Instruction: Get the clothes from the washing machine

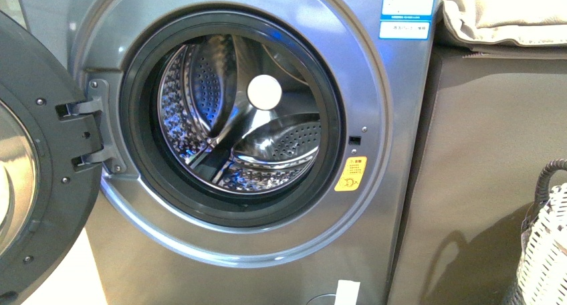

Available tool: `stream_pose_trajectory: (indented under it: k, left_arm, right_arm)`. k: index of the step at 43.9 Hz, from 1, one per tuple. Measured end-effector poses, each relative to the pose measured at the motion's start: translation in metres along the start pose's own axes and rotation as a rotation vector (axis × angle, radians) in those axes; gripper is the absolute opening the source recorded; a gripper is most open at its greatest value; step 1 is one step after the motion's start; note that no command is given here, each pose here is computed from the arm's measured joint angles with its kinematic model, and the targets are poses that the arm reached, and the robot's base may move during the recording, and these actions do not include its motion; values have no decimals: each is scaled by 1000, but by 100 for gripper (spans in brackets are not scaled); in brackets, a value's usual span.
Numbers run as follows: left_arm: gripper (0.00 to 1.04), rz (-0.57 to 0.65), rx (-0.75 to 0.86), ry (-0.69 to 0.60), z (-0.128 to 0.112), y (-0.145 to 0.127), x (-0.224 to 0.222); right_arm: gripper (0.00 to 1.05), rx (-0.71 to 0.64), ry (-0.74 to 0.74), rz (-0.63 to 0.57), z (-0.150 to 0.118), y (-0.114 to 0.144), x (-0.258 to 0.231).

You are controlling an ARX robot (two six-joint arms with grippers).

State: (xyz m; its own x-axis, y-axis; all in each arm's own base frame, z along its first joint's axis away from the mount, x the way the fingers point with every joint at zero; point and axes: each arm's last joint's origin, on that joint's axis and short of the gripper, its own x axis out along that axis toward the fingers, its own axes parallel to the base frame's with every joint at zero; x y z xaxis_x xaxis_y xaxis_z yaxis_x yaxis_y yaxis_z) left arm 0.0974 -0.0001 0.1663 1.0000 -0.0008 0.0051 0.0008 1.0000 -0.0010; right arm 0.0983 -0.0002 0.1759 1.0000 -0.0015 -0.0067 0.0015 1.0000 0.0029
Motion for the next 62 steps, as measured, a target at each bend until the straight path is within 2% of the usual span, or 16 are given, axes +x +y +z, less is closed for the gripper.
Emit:
stream_pose_trajectory:
  k: [11,29,37,42,54,62]
  left_arm:
    - [4,-1,0,0,0,0,0]
    - [4,-1,0,0,0,0,0]
    - [32,-1,0,0,0,0,0]
    - [55,-1,0,0,0,0,0]
    - [99,-1,0,0,0,0,0]
    - [98,-1,0,0,0,0,0]
  right_arm:
    - [2,0,-4,1,-11,0,-1]
    - [3,-1,-5,0,-11,0,-1]
    - [32,-2,-5,1,-11,0,-1]
    - [55,-1,-5,1,-11,0,-1]
    - [98,-1,-5,1,-11,0,-1]
    - [97,-1,-5,1,-11,0,-1]
